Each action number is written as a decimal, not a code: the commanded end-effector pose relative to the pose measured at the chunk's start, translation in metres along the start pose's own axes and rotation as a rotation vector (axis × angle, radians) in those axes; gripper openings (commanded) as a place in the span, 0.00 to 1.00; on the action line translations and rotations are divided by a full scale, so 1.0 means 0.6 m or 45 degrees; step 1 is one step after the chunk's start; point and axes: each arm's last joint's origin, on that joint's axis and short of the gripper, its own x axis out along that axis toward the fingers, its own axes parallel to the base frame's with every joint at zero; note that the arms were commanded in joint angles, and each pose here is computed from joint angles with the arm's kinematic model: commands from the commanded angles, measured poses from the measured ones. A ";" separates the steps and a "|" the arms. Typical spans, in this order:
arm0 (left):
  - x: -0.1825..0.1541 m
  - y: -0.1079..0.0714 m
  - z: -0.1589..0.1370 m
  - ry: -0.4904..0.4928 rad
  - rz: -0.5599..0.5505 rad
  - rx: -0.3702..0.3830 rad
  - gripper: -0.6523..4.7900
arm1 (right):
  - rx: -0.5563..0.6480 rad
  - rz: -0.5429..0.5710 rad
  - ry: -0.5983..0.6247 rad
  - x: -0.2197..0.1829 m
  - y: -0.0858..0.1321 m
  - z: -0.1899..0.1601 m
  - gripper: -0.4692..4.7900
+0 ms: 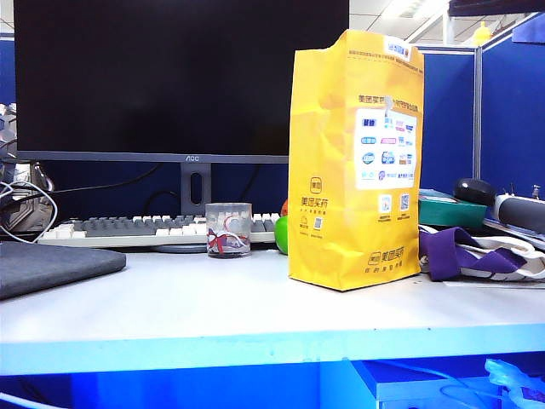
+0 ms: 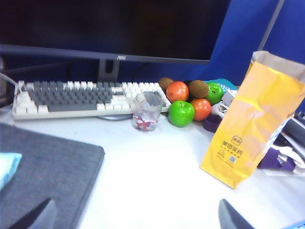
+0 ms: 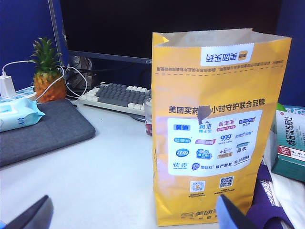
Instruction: Pick up the transparent tape and throw it into the yellow paper bag.
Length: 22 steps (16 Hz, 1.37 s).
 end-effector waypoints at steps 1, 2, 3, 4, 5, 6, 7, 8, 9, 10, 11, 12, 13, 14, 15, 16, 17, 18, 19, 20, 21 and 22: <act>-0.001 -0.001 0.001 -0.002 -0.002 -0.016 1.00 | 0.005 -0.001 -0.019 0.000 0.000 0.004 1.00; -0.001 -0.001 0.001 -0.002 -0.002 -0.015 1.00 | 0.005 -0.001 -0.019 0.000 0.000 0.004 1.00; -0.001 -0.001 0.001 -0.002 -0.002 -0.016 1.00 | 0.005 -0.001 -0.019 0.000 0.000 0.004 1.00; -0.001 -0.001 0.001 -0.002 -0.002 -0.015 1.00 | 0.005 -0.001 -0.019 0.000 0.000 0.004 1.00; -0.001 -0.001 0.001 -0.002 -0.002 -0.016 1.00 | 0.005 -0.001 -0.019 0.000 0.000 0.004 1.00; -0.001 -0.001 0.001 -0.002 -0.002 -0.015 1.00 | 0.005 -0.001 -0.021 -0.001 0.000 0.003 1.00; 0.001 0.000 0.000 -0.009 -0.005 -0.014 1.00 | 0.005 -0.001 -0.026 -0.005 0.000 -0.001 1.00; 0.003 0.001 -0.004 0.003 0.000 -0.017 1.00 | 0.005 -0.001 -0.038 -0.009 0.000 -0.010 1.00; 0.006 0.003 -0.008 0.011 0.001 -0.018 1.00 | 0.005 -0.001 -0.048 -0.013 0.000 -0.021 1.00; 0.010 0.005 -0.015 0.029 0.001 -0.023 1.00 | 0.005 -0.001 -0.045 -0.017 0.000 -0.035 1.00; 0.018 0.008 -0.028 0.063 0.000 -0.031 1.00 | 0.005 -0.002 -0.044 -0.021 0.000 -0.053 1.00; 0.026 0.012 -0.041 0.096 0.016 -0.038 1.00 | 0.005 -0.001 -0.042 -0.024 0.000 -0.068 1.00; 0.036 0.017 -0.057 0.136 0.021 -0.048 1.00 | 0.005 -0.001 -0.037 -0.026 0.000 -0.081 1.00; 0.048 0.023 -0.075 0.164 0.025 -0.054 1.00 | 0.005 -0.002 -0.042 -0.028 0.000 -0.088 1.00; 0.060 0.029 -0.094 0.170 0.028 -0.055 1.00 | 0.005 -0.001 -0.045 -0.030 0.000 -0.089 1.00; 0.071 0.034 -0.110 0.156 0.024 -0.052 1.00 | 0.005 -0.001 -0.063 -0.032 0.000 -0.087 1.00; 0.078 0.037 -0.122 0.130 0.020 -0.046 1.00 | 0.005 -0.002 -0.090 -0.034 0.000 -0.084 1.00; 0.081 0.039 -0.128 0.091 0.014 -0.037 1.00 | 0.004 -0.008 -0.113 -0.034 -0.001 -0.082 1.00; 0.081 0.039 -0.130 0.047 0.009 -0.027 1.00 | 0.003 -0.018 -0.118 -0.035 -0.003 -0.081 1.00; 0.086 0.040 -0.130 -0.011 -0.004 -0.014 1.00 | 0.000 -0.045 -0.116 -0.035 -0.006 -0.081 1.00; 0.089 0.040 -0.127 -0.083 -0.015 0.003 1.00 | -0.003 -0.075 -0.116 -0.035 -0.010 -0.081 1.00; 0.092 0.041 -0.126 -0.164 -0.028 0.022 1.00 | -0.010 -0.147 -0.118 -0.036 -0.019 -0.081 1.00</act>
